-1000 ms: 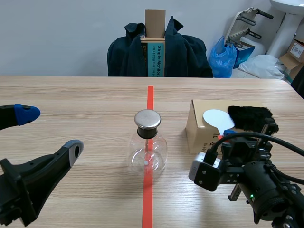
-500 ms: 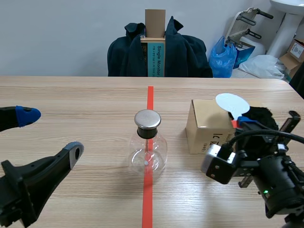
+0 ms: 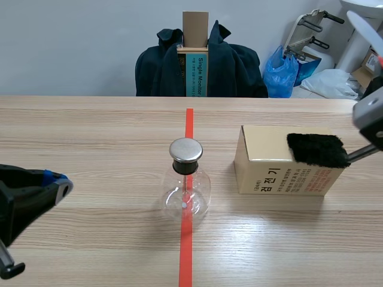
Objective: Do the electroscope experiment.
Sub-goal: 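Bring the plate to the electroscope and point at the metal foil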
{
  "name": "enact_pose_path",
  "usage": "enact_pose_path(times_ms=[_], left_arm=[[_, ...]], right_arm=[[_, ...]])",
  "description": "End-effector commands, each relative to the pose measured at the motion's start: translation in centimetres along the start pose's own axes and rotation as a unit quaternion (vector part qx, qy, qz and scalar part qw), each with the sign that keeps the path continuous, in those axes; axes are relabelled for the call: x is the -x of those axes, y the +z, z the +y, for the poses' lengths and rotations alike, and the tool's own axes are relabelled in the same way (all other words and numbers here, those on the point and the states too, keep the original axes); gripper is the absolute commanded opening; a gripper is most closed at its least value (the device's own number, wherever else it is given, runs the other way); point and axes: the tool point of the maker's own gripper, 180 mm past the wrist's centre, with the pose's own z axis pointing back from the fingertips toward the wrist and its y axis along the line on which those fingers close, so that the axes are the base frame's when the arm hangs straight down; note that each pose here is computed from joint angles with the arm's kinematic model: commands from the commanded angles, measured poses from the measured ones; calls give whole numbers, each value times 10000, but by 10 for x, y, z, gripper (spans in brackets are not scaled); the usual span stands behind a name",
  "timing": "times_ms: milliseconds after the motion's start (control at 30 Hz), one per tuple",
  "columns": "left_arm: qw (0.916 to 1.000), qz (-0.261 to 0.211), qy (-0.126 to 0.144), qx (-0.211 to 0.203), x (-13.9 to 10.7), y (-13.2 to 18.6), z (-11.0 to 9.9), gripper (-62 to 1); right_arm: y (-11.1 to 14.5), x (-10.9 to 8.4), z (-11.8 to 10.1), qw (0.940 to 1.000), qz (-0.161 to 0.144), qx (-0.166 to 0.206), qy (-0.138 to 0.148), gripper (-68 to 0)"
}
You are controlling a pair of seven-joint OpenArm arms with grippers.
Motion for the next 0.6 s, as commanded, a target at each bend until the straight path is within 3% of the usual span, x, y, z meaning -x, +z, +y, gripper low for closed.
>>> enact_pose_path(times_ms=[0,167,433,567], left_arm=[[9999,-160,27,0,-1,-4,10,-588],[9979,-506,313,247,12,-22,24,-588],[9916,-850,388,892,32,-68,2,-588],[9907,-868,406,966,38,-92,-8,-588]], right_arm=[[-7,-8,-20,9991,-155,385,-128,-667],[-9,-22,-45,9932,-495,863,-600,-667],[-7,-42,-49,9890,-1016,915,-557,-667],[-7,-42,-47,9891,-1038,863,-589,-667]])
